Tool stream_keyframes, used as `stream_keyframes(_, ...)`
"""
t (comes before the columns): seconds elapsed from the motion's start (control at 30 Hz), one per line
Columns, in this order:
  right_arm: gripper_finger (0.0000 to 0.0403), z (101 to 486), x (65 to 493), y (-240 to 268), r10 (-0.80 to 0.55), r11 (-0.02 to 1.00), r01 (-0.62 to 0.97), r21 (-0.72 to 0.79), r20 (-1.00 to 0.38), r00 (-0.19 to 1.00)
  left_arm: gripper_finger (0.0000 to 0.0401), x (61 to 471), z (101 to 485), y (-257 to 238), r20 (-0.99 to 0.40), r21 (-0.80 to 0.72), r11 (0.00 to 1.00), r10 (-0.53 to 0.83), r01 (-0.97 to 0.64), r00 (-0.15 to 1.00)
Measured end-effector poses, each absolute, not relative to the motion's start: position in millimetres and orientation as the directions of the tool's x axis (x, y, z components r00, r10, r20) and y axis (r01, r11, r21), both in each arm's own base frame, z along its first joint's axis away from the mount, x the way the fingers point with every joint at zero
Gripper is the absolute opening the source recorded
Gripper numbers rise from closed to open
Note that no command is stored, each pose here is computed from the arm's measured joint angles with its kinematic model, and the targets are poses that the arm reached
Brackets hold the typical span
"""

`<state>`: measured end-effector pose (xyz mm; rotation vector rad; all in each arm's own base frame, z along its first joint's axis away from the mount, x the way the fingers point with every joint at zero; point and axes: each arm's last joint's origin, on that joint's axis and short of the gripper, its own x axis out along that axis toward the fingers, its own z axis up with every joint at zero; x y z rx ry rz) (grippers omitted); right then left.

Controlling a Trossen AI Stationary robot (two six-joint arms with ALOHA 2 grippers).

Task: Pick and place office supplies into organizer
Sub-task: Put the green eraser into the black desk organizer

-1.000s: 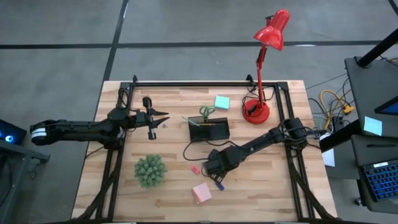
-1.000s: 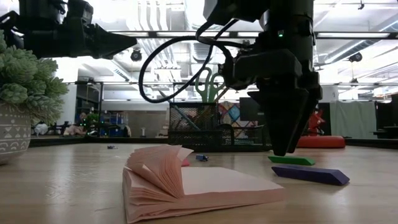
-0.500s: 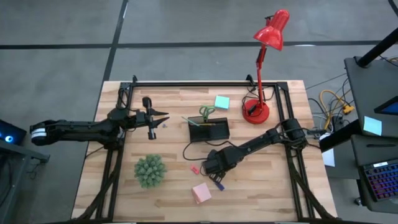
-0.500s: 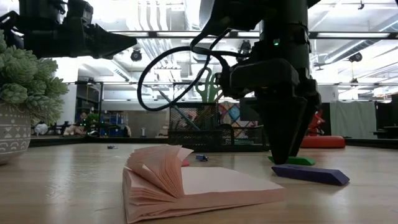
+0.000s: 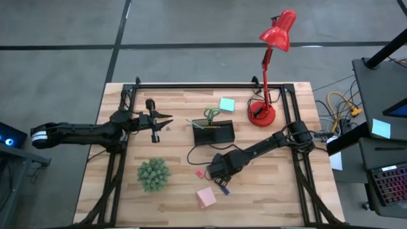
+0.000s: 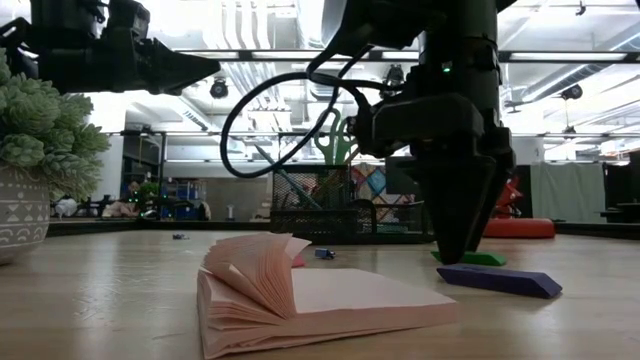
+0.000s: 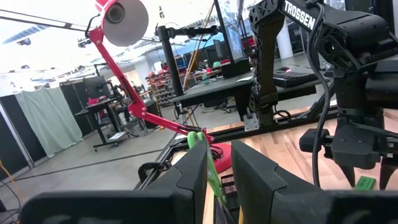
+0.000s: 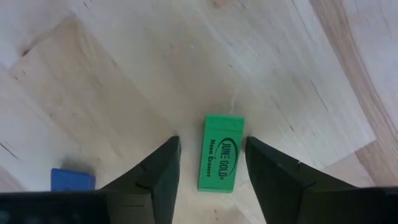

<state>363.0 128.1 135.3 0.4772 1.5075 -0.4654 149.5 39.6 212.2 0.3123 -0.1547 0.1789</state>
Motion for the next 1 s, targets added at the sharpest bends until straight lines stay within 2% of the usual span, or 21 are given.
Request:
stream_keyframes(0.53, 0.0054, 135.4, 362.0, 128.7, 0.029, 0.862, 0.506, 0.023, -1.000, -0.004, 0.0059, 149.5, 212.1, 39.6, 0.178, 0.290, 0.936, 0.151, -0.198, 0.972)
stream_keyframes(1.0, 0.0046, 135.9, 361.9, 128.7, 0.034, 0.867, 0.497, 0.028, -0.999, -0.003, 0.0059, 149.5, 212.1, 39.6, 0.178, 0.290, 0.936, 0.151, -0.198, 0.972)
